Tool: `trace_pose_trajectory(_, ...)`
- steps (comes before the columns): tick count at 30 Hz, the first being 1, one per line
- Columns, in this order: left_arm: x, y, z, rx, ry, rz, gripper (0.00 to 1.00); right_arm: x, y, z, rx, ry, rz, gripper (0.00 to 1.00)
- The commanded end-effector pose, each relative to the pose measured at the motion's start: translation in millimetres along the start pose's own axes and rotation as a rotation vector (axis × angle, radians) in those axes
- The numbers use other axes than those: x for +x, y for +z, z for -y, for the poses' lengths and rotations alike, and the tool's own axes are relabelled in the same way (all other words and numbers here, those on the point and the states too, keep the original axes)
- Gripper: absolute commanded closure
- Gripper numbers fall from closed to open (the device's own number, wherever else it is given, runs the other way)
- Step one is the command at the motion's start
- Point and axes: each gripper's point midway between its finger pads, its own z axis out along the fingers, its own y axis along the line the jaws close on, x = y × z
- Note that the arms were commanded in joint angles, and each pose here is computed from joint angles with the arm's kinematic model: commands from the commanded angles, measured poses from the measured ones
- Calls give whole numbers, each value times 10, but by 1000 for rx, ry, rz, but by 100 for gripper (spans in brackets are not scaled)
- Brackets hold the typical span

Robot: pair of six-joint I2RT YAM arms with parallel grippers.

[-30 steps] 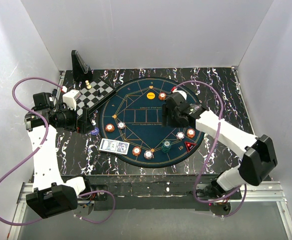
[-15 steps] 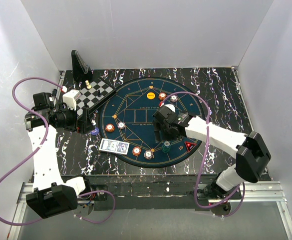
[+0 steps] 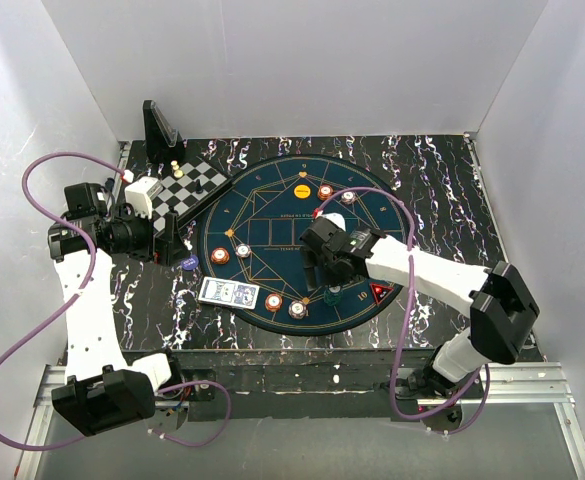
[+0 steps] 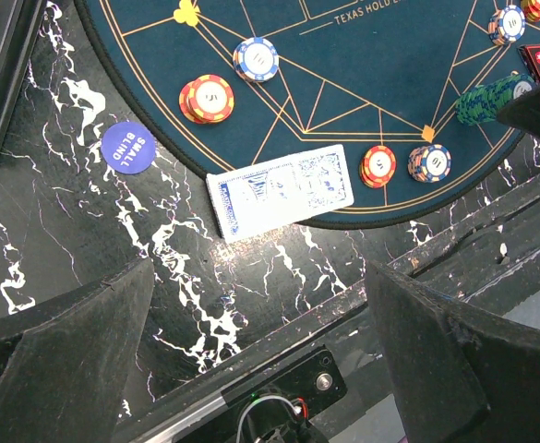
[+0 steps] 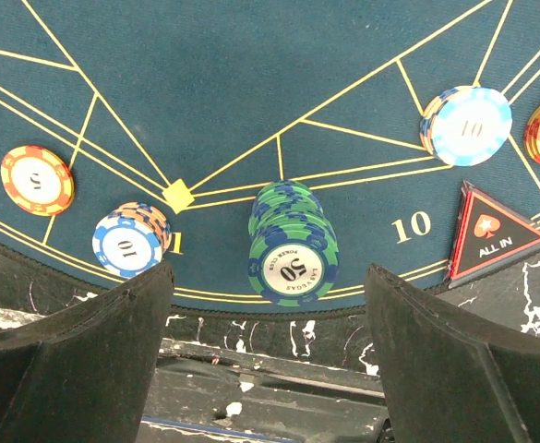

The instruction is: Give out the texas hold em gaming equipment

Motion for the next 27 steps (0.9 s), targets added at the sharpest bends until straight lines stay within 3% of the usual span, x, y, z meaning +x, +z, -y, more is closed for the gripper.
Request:
trace_pose_trajectory(1,-58,-44,33,3,10,29,0,-69,-73,-48,15,-5,17,9)
trace_pose_trajectory(18,-68,-60,27,-6,3,27,0,-6,-28,-34,34,-25,6,9)
trace_pose_trajectory(27,-84,-52,18,-4,7,31,0,64,161,-32,58,-45,-23,14)
